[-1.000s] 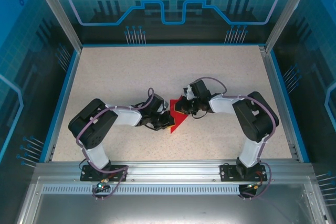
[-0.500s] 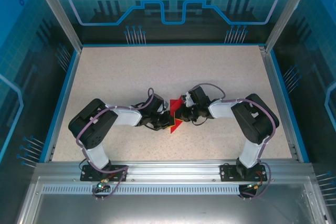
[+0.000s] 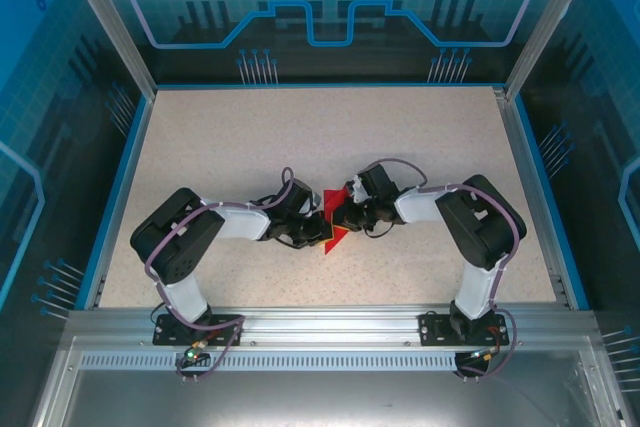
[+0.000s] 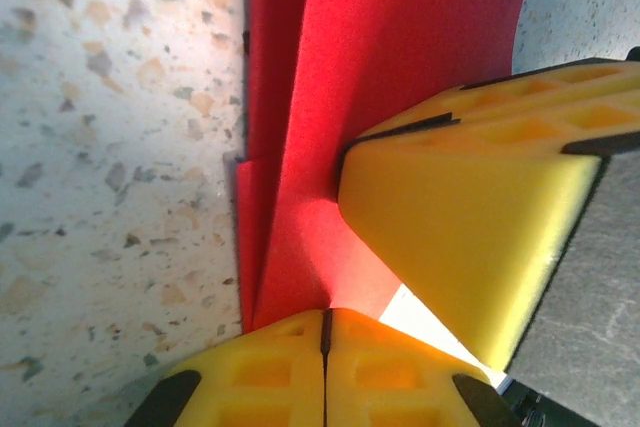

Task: Fold a paper plane with a square sheet of paper (pick it up from the middle)
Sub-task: Fourth fold the wing at the center of the table.

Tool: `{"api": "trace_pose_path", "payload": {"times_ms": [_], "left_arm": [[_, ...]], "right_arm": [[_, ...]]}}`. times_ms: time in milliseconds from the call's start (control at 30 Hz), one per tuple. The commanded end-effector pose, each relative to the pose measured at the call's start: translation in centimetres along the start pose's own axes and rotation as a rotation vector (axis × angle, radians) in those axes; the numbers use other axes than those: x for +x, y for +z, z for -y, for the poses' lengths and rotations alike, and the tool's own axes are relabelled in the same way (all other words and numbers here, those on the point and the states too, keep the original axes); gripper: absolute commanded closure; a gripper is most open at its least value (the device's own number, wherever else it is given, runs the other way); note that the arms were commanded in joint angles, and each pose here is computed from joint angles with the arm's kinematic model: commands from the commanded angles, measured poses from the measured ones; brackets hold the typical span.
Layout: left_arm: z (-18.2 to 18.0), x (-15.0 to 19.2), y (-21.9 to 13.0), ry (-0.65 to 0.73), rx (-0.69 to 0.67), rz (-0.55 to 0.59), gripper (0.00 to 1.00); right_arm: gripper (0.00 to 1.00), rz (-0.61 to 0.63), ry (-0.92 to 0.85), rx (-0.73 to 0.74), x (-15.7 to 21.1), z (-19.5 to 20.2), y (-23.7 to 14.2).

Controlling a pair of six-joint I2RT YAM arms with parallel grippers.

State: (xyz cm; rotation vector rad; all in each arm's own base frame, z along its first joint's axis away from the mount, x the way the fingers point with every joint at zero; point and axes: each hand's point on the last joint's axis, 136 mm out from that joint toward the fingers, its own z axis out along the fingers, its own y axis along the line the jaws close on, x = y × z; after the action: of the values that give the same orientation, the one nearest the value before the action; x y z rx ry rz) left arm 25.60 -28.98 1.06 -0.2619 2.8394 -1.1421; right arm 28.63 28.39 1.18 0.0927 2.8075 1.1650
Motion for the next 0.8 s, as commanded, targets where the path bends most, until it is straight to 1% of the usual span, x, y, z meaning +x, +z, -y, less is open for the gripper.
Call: {"api": "trace_pose_path", "payload": {"times_ms": [0,133,233,267,300,400,767], "left_arm": [[-7.1,3.1,0.8,-0.079,-0.229,-0.073,0.94],[-7.4,3.3,0.8,-0.082,-0.236,-0.079,0.94],[-7.8,3.6,0.7,-0.083,-0.245,-0.086,0.94],[-7.9,3.7,0.7,-0.081,-0.248,-0.086,0.95],[-8.1,3.8,0.6,-0.082,-0.251,-0.089,0.95],[-8.2,3.9,0.6,-0.083,-0.254,-0.091,0.94],[-8.9,4.2,0.7,-0.087,-0.275,-0.101,0.95]], "right_arm": [[0.89,0.055,0.048,0.068,-1.8,2.6,-0.1],[0.89,0.071,0.055,0.07,-3.1,2.8,-0.2],[0.89,0.064,0.073,0.068,-3.3,3.5,-0.2],[0.89,0.082,0.059,0.057,-4.4,2.6,-0.4],[0.89,0.086,0.058,0.061,-4.7,2.6,-0.5],[0.89,0.085,0.07,0.063,-5.2,2.9,-0.6],[0.87,0.082,0.053,0.037,-6.4,2.0,-0.9]]}}
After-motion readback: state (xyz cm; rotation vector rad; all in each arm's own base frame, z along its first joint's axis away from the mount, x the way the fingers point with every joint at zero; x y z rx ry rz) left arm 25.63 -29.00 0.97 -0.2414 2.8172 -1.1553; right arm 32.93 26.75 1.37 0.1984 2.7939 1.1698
